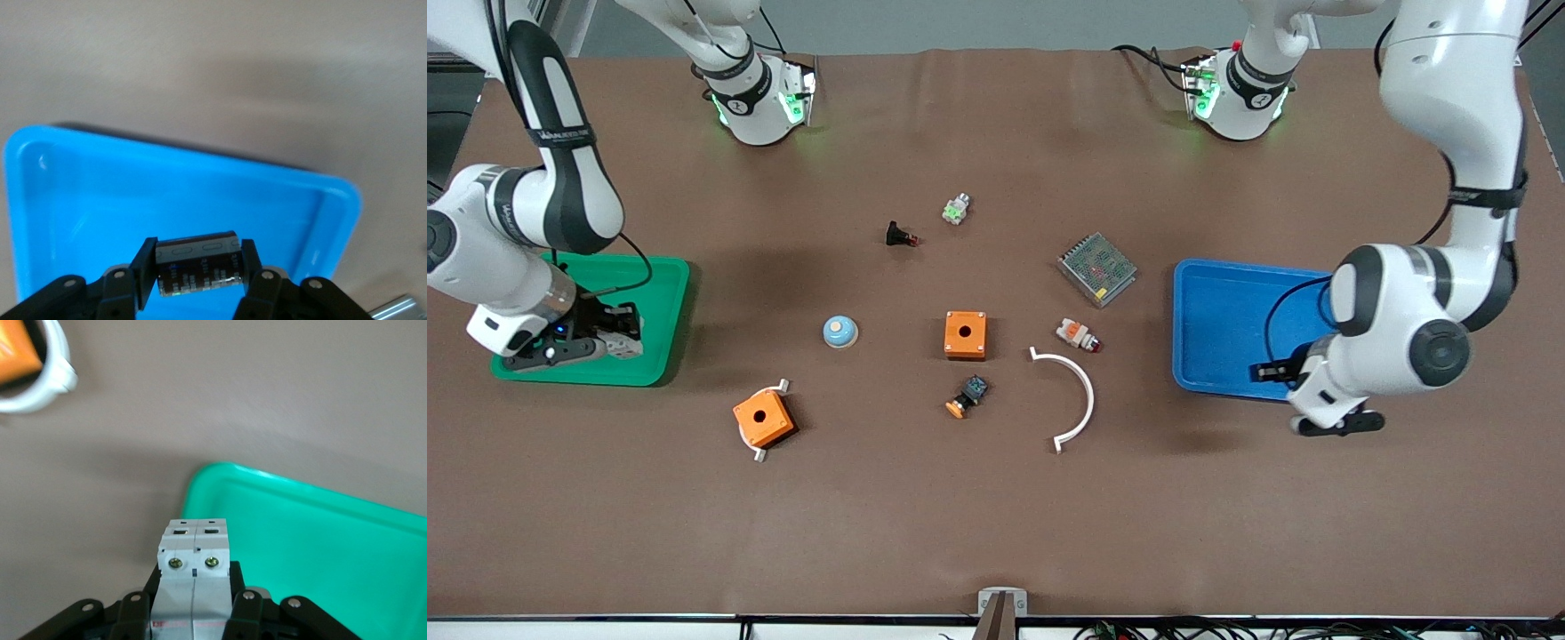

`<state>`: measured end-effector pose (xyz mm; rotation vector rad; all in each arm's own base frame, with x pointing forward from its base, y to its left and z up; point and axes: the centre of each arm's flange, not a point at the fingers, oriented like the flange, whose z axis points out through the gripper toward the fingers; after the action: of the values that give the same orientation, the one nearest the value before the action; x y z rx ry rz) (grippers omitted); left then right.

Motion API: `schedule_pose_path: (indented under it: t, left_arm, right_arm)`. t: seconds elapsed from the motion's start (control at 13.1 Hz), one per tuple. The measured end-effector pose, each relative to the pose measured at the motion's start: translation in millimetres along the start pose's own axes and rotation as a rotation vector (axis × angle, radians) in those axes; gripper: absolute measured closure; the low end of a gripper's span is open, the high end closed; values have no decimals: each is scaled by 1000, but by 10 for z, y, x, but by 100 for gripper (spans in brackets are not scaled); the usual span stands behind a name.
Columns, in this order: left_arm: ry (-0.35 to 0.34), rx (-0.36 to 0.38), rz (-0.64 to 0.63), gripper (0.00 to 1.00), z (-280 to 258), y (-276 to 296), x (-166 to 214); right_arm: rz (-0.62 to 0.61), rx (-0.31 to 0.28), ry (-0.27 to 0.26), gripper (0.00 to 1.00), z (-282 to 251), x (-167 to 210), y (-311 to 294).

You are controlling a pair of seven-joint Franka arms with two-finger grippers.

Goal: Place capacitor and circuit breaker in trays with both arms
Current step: 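Carry the breaker to the green tray while the left gripper carries the capacitor, then lower and release the breaker while the left gripper releases the capacitor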

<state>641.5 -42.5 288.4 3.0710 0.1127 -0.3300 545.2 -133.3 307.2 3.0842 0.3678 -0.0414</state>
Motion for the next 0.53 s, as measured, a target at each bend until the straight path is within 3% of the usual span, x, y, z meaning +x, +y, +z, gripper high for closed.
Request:
schedule_pose_path:
  t: [0.23, 0.53]
  left_arm:
    - [-75, -1, -16, 46, 319, -284, -180]
    - [-146, 1, 5, 46, 856, -150, -350]
  right_arm:
    - [10, 32, -48, 60, 264, -372, 398]
    - [10, 69, -99, 60, 599, -493, 444]
